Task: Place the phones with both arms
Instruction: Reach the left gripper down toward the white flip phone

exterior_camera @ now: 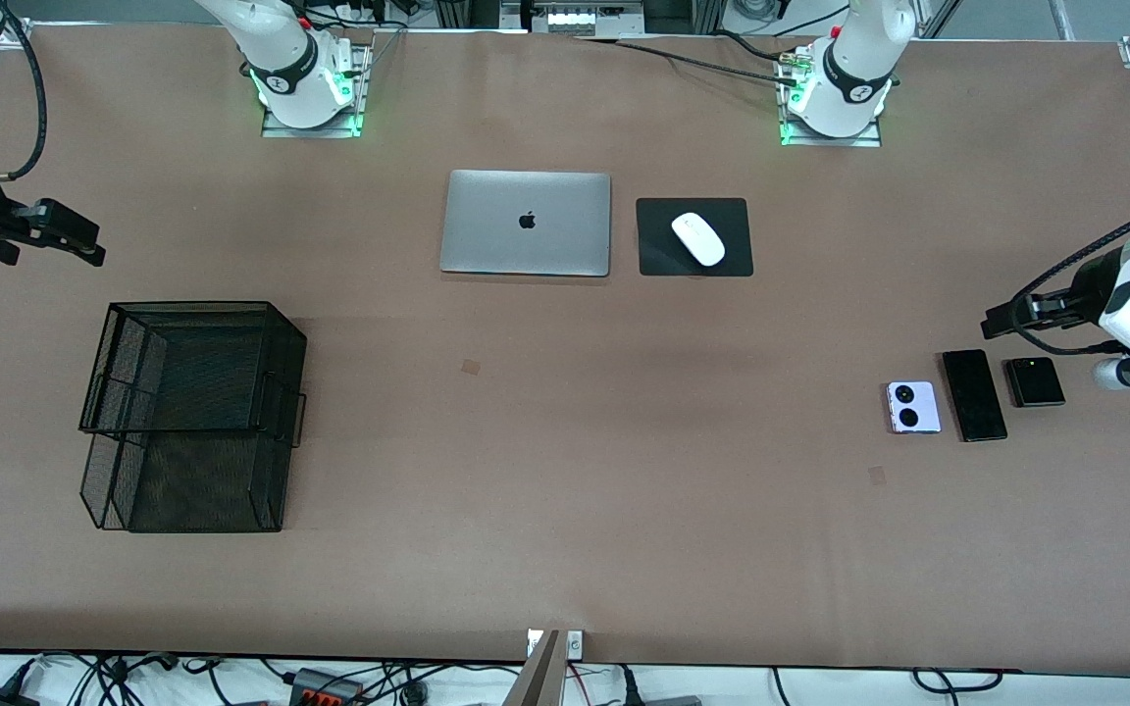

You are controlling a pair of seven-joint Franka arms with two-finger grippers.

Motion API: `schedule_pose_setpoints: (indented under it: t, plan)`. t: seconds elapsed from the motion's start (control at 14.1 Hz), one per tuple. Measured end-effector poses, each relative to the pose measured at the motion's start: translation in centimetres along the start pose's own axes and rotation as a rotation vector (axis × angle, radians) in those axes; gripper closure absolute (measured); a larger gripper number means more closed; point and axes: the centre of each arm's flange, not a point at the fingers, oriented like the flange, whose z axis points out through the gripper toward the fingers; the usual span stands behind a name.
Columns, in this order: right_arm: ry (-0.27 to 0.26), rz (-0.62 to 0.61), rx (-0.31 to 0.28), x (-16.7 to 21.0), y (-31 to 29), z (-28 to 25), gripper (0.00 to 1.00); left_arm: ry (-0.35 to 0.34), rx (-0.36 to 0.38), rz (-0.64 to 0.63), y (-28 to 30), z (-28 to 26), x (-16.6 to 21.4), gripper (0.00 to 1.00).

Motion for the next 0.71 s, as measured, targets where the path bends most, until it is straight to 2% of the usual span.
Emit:
schedule_pose_setpoints:
  t: [0.71]
  plan:
    - [-0.003,0.001,0.000,0.05,0.00,0.16,0.00,-0.003,0.000,0.003,0.05,0.01,-0.13,0.00]
